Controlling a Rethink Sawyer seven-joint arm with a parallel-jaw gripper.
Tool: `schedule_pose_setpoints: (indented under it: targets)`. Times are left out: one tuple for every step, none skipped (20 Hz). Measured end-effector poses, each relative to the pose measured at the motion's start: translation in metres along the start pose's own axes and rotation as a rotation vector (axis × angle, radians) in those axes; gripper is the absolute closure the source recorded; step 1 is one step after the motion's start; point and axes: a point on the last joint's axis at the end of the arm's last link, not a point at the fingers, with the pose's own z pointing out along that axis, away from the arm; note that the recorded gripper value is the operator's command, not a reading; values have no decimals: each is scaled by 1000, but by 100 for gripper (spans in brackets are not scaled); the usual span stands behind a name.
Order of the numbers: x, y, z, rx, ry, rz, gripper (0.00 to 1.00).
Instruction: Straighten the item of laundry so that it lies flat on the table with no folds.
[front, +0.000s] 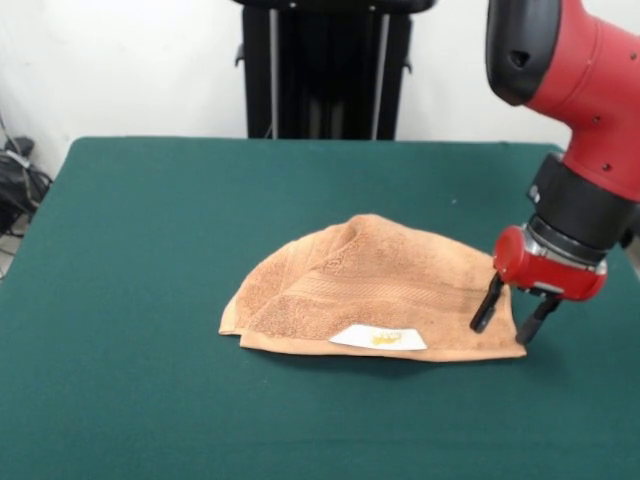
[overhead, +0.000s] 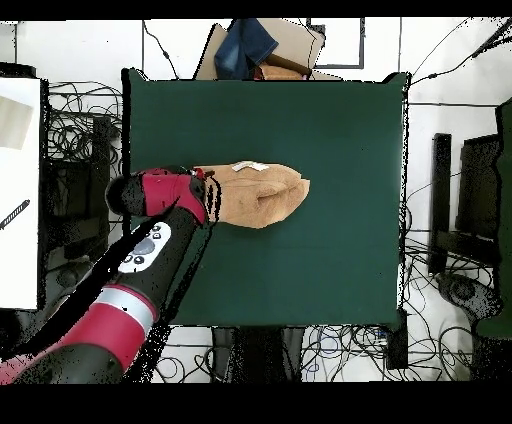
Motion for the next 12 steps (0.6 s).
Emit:
schedule_pose_setpoints:
  targets:
    - [0,1,-1,2,1,-2,0]
    - [0,1,-2,3,2,-3,0]
    - [-1,3,-6,9,1,-9,0]
    - [-1,4,-7,11,0,-12,0]
    - [-2,5,-9,13,-1,-15,0]
    - [-3,8,-12,15,-3,-19,0]
    - [-3,9,-14,16,-4,-21,0]
    - [-4,11,-17,17,-6,-25,0]
    - [-6,14,-20,18,-8,-27,0]
    - [-7,17,-23,19,-10,-30,0]
    - [-7,18,-24,18,-11,-30,0]
    - [-8,19,-25,18,-11,-30,0]
